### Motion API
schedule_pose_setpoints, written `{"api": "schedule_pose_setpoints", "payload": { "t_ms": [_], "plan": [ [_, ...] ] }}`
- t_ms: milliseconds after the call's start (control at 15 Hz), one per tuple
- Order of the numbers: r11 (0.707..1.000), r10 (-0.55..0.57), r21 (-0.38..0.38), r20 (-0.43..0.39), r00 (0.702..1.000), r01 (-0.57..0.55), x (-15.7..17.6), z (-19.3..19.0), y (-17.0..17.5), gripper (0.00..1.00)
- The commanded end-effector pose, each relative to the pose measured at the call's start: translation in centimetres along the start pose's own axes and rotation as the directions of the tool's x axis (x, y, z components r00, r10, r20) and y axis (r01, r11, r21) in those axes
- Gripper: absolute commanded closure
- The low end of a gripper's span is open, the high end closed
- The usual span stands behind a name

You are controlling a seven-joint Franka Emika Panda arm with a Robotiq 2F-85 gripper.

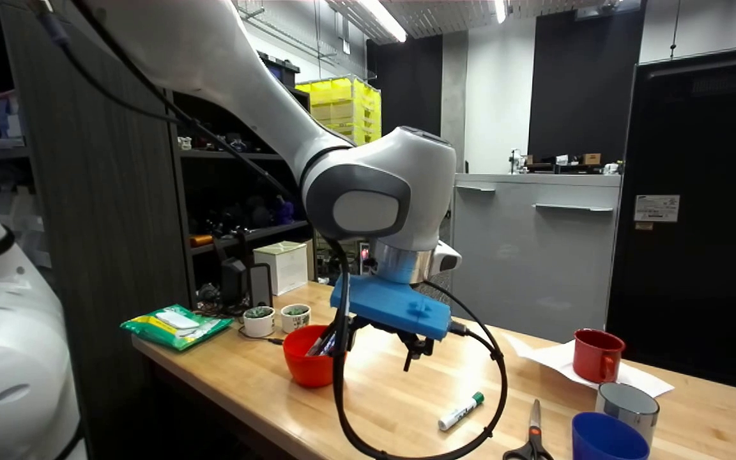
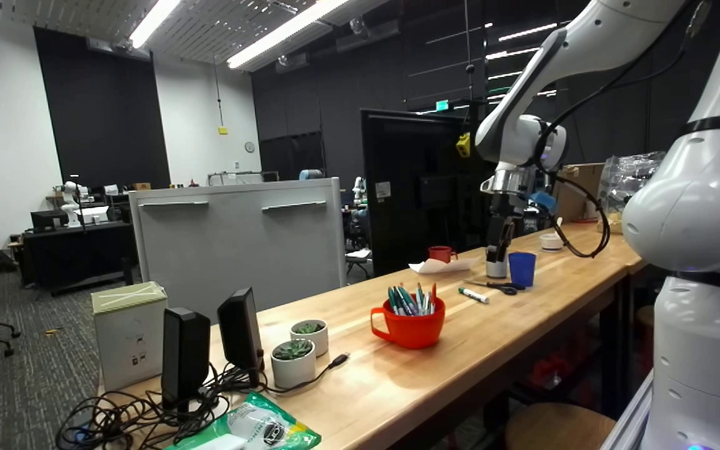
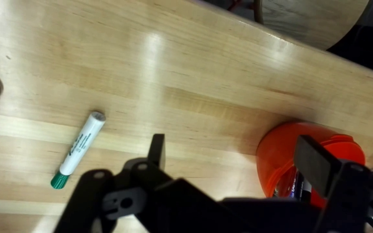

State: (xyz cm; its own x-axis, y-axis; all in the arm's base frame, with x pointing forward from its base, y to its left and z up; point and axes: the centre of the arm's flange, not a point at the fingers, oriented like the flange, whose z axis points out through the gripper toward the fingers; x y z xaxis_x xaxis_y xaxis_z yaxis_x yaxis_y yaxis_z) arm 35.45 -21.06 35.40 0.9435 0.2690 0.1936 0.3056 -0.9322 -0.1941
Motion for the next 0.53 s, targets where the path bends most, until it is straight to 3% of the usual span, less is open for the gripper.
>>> {"api": "schedule_pose_setpoints", "payload": {
  "t_ms": [0, 267, 467],
  "plan": [
    [1.000, 0.008, 0.005, -0.006, 1.000, -0.008, -0.1, 0.3, -0.1, 0.00],
    [0.999, -0.027, 0.043, -0.021, 0.999, 0.028, 0.0, 1.4, -3.4, 0.00],
    [0.997, -0.072, 0.019, -0.060, 0.996, 0.073, 0.9, 2.4, -7.0, 0.00]
  ]
}}
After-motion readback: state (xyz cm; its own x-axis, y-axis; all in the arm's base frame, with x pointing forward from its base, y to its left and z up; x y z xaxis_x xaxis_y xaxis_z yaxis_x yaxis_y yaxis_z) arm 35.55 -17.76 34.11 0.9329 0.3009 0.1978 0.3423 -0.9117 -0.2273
